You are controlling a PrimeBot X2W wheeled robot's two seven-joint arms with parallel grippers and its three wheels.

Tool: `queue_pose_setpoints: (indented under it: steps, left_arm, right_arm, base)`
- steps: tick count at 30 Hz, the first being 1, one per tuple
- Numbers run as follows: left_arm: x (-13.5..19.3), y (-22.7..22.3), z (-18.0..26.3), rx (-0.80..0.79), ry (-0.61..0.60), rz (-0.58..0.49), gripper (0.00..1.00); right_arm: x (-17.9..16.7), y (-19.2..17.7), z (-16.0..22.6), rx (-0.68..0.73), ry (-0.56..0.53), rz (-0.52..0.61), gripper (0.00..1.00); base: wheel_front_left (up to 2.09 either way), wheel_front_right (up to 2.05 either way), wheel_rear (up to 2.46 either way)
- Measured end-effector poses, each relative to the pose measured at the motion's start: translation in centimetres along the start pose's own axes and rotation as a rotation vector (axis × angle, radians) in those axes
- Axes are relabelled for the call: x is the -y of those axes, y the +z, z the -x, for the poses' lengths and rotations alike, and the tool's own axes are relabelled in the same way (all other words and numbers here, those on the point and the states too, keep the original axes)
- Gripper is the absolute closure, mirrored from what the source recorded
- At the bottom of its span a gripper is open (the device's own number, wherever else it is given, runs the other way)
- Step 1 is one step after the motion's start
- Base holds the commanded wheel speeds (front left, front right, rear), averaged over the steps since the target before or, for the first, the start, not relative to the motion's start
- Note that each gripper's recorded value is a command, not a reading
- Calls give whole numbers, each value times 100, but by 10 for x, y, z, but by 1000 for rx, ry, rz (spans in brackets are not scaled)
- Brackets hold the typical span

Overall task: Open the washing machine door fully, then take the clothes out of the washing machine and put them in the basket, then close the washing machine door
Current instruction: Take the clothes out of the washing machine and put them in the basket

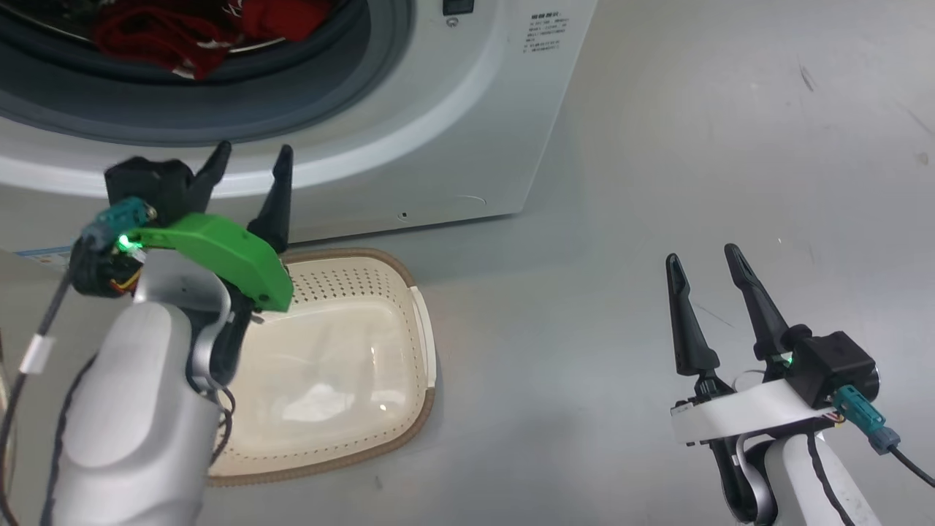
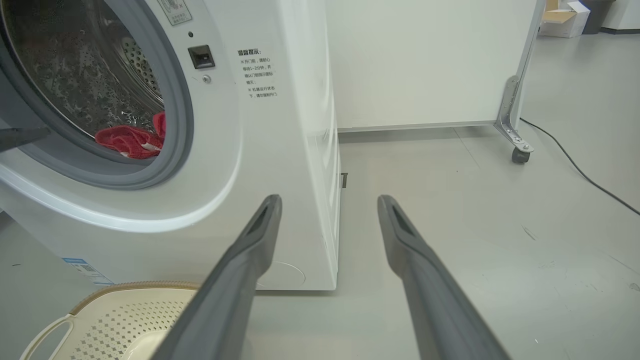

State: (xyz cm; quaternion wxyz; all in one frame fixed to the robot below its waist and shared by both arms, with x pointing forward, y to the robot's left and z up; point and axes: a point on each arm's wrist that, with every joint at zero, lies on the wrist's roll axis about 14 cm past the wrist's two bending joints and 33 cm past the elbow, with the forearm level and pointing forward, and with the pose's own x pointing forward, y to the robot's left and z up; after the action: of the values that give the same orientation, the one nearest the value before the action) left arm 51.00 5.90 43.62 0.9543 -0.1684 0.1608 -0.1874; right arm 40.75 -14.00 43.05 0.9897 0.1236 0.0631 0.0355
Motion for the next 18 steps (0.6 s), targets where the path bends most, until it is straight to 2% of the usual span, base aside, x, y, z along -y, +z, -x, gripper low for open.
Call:
queue_pose_setpoints:
  steps: [6,18]
  left_arm:
    - [-11,-14,-36,-143,-28,-25,0]
    - [-22,-5,-94,-222,-60,-46,0]
  right_arm:
    - [12,-7,-11,-13,-32,-16,0]
    - [32,-16,-17,-39,-91,-24,0]
  base:
    - [0,0,0]
    - [0,0,0]
